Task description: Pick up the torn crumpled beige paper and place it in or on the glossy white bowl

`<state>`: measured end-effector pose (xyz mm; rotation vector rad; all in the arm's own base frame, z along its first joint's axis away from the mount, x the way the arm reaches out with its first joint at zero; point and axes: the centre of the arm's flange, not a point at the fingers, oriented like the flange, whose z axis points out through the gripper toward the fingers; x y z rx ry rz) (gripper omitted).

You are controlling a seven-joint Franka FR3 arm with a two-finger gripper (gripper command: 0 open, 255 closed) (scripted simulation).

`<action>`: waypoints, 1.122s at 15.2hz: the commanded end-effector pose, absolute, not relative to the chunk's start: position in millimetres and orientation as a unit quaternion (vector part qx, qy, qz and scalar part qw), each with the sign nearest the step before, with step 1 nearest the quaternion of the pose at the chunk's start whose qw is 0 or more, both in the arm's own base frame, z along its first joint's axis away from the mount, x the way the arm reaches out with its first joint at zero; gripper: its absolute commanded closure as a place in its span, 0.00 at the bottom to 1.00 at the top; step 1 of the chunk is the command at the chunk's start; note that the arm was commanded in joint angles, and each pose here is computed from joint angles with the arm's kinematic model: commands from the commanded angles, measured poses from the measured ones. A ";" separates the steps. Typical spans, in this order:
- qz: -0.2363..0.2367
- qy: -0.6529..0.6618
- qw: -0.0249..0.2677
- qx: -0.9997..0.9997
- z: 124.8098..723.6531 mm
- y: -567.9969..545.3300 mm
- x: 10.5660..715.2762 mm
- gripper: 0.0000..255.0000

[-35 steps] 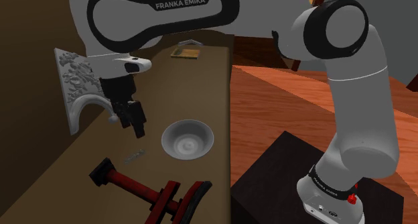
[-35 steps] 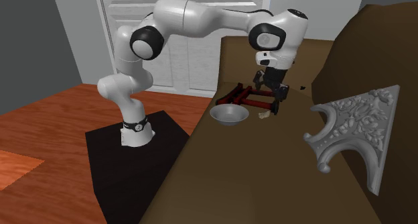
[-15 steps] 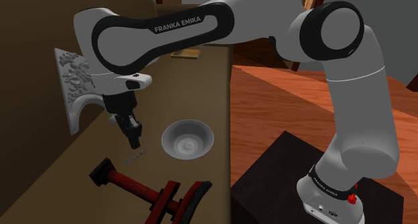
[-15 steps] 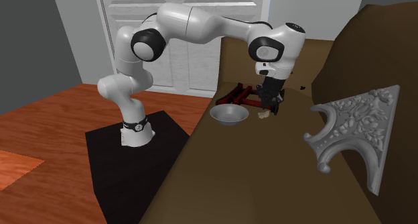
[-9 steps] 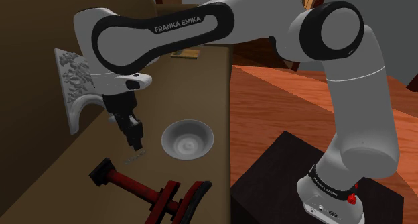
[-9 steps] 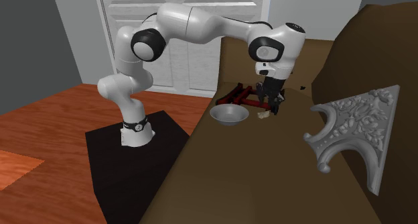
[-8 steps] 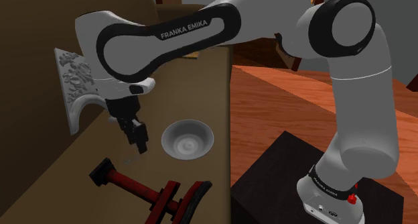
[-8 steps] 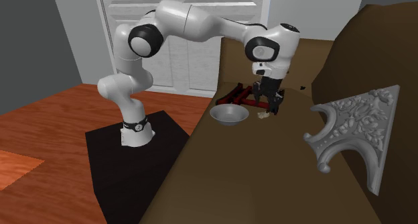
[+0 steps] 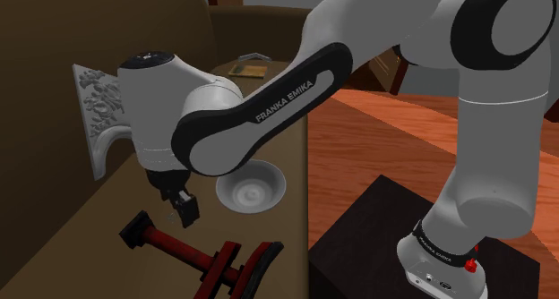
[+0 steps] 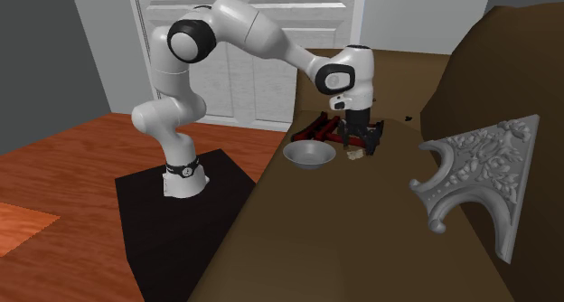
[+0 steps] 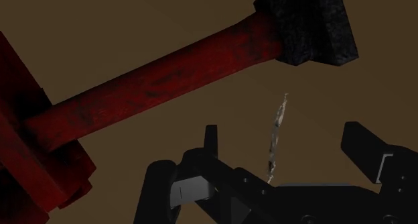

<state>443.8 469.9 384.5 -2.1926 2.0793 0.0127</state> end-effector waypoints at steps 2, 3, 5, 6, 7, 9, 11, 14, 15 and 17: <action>0.004 0.687 0.061 -0.724 370.6 471.3 444.3 0.00; 0.004 0.687 0.061 -0.724 370.6 471.3 444.3 0.00; 0.004 0.687 0.061 -0.724 370.6 471.3 444.3 0.00; 0.004 0.687 0.061 -0.724 370.6 471.3 444.3 0.00; 0.004 0.687 0.061 -0.724 370.6 471.3 444.3 0.00; 0.004 0.687 0.061 -0.724 370.6 471.2 444.3 0.00; 0.004 0.687 0.061 -0.724 370.6 471.2 444.3 1.00; 0.004 0.687 0.061 -0.724 369.7 470.9 443.7 1.00; 0.004 0.687 0.061 -0.724 369.8 470.7 444.7 1.00; 0.004 0.687 0.061 -0.724 369.3 473.7 444.6 1.00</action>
